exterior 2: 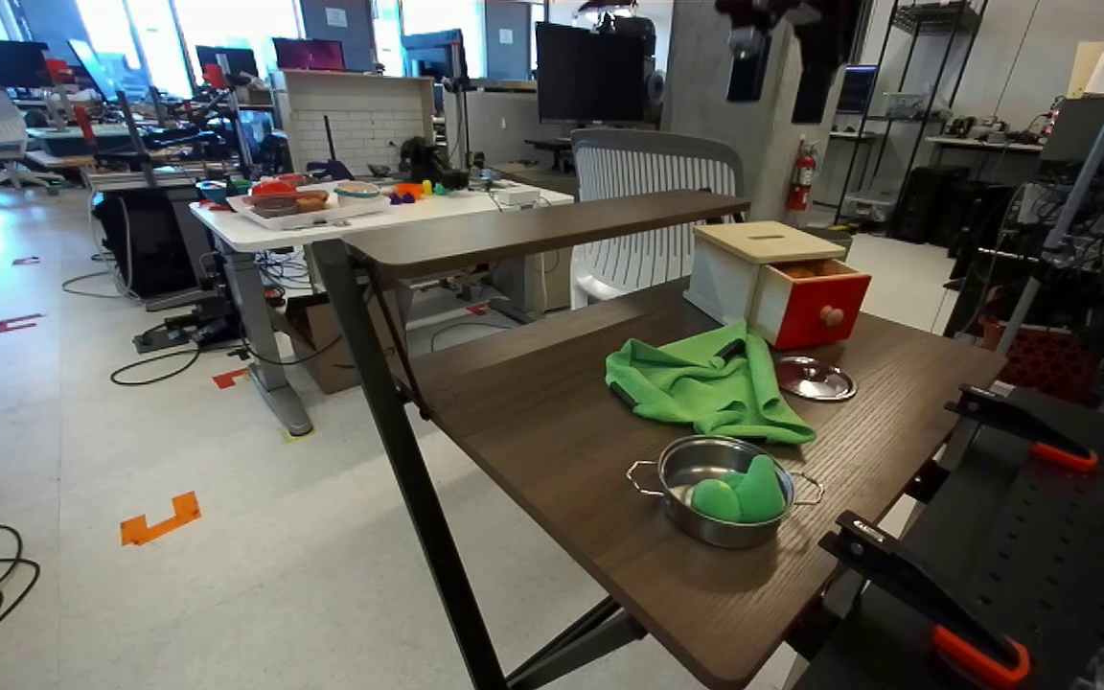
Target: Move the green cloth to the left
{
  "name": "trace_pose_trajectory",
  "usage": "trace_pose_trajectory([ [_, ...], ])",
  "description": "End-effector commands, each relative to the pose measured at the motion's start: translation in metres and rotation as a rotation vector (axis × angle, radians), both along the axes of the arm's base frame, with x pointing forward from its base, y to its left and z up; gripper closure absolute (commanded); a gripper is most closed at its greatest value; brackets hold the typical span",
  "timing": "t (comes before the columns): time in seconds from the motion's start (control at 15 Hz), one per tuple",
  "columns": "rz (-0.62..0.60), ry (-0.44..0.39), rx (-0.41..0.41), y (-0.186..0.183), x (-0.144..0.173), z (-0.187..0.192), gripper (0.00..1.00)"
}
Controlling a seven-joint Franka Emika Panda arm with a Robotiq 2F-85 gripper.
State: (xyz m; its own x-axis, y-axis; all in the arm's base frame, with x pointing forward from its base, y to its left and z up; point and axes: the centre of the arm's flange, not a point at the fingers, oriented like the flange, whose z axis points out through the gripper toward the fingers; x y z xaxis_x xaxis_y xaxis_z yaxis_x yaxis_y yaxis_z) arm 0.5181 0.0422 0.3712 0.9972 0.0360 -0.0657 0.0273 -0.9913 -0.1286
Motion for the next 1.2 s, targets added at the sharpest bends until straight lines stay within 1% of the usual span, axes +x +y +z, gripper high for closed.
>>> trace_pose_trajectory([
  [0.0, -0.016, 0.064, 0.000, -0.003, 0.028, -0.044, 0.00],
  [0.07, -0.004, 0.050, -0.004, -0.001, 0.008, -0.034, 0.00],
  [0.2, -0.004, 0.077, -0.006, -0.001, 0.010, -0.049, 0.00],
  [0.53, -0.002, 0.060, -0.005, 0.000, 0.010, -0.040, 0.00],
  [0.6, -0.038, 0.053, -0.024, 0.001, 0.016, -0.047, 0.00],
  [0.73, -0.070, 0.045, -0.068, -0.003, 0.029, -0.061, 0.00],
  [0.87, -0.080, 0.041, -0.098, -0.008, 0.040, -0.073, 0.00],
  [1.0, -0.106, 0.035, -0.111, -0.015, 0.057, -0.088, 0.00],
  [1.13, -0.104, 0.055, -0.105, -0.021, 0.068, -0.103, 0.00],
])
